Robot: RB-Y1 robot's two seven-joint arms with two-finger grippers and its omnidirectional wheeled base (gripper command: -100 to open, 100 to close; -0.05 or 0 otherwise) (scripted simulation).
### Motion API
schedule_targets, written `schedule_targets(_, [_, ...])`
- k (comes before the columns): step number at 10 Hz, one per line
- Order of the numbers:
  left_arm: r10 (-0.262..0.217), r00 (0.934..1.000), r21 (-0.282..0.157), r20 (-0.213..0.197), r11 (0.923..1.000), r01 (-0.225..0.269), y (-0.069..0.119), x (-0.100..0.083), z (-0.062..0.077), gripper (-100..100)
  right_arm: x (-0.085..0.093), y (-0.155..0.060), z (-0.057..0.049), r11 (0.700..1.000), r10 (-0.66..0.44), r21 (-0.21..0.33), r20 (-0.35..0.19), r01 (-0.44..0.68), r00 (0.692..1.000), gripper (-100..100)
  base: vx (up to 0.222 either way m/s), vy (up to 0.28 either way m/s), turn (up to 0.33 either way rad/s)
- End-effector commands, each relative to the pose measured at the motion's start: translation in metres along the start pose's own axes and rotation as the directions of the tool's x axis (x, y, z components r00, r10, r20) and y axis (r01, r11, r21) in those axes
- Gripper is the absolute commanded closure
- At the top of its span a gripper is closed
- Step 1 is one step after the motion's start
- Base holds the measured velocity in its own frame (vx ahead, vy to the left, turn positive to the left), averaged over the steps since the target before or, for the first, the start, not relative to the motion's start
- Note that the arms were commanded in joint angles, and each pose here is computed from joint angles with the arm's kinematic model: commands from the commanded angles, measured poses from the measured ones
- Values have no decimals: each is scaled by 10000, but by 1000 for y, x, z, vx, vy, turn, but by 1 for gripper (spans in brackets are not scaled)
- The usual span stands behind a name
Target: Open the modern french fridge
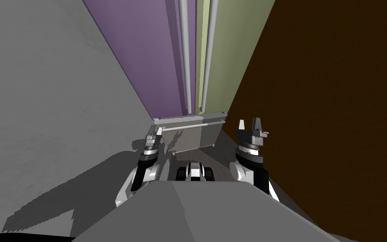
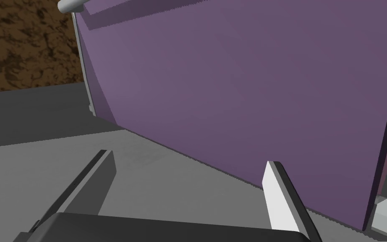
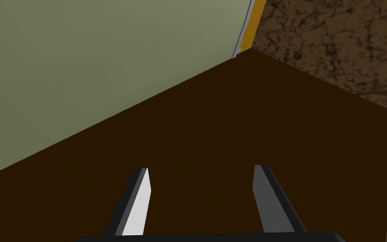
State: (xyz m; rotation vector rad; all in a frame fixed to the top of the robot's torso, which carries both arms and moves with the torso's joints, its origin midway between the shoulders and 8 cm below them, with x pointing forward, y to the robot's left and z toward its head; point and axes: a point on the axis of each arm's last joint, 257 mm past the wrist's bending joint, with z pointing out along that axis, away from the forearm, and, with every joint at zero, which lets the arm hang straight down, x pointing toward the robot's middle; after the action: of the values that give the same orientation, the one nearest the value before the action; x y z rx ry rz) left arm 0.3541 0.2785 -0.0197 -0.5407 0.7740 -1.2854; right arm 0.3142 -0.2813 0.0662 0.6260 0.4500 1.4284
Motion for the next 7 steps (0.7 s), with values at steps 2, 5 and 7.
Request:
schedule_targets(2, [155,9995,-10,-267,9999,-155,23,1,-7,-100,0,0,0,10000,0,0,0,0,10000,0,61,12,13])
schedule_targets(5, [212,9992,-128,-338,9997,-216,41,1,-14,-100,0,0,0,10000,0,0,0,0,10000,0,35,8,11])
schedule_targets(7, [230,9991,-296,-356,9993,-241,55,1,-20,-100,0,0,0,10000,0,0,0,0,10000,0,43,11,9])
